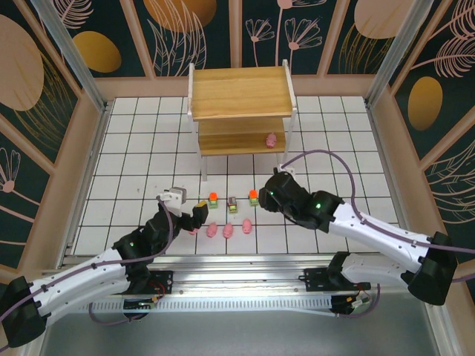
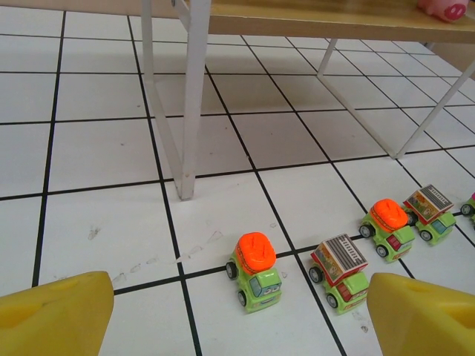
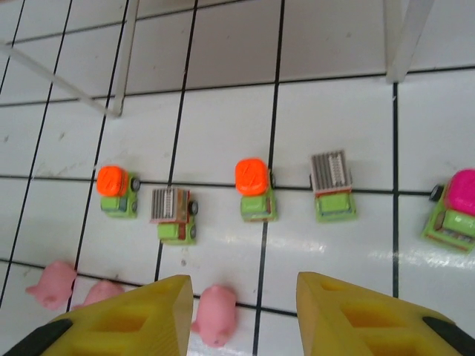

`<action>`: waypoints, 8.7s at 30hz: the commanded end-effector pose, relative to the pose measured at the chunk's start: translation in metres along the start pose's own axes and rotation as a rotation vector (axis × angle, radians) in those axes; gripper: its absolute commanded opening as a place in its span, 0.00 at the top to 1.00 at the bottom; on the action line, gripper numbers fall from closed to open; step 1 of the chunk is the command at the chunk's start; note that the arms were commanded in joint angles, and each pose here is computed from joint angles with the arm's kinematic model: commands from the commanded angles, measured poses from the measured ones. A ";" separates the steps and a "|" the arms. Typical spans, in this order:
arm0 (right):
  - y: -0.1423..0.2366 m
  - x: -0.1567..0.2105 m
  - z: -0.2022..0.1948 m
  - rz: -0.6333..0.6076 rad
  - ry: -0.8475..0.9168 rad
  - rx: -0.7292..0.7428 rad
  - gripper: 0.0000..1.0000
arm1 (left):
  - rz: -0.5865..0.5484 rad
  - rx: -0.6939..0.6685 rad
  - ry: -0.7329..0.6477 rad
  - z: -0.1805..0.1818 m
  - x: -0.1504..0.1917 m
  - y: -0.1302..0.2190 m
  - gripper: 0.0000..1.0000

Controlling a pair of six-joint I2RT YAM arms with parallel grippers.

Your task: Place and organize the plastic toys onto the shelf

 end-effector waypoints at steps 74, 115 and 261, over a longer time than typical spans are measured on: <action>-0.104 0.120 0.017 -0.038 0.106 0.289 0.56 | 0.019 0.113 -0.027 -0.014 0.005 -0.002 0.15; -0.062 0.080 0.036 -0.176 0.120 0.258 0.73 | 0.017 0.113 -0.028 -0.014 0.005 -0.002 0.15; -0.051 -0.135 0.066 -0.454 0.127 0.187 0.53 | 0.028 0.187 -0.062 -0.028 0.008 -0.005 0.15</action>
Point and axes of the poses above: each hand's point on the last joint's axis, 136 mm out from that joint toward the fingers, its own y axis back along the fingers, its own z axis along the line the jaws close on, x = y × z, the point moved 6 cm from there along y, back along the fingers, and after that the axes turned 9 degrees about -y, right-handed, at the moved point
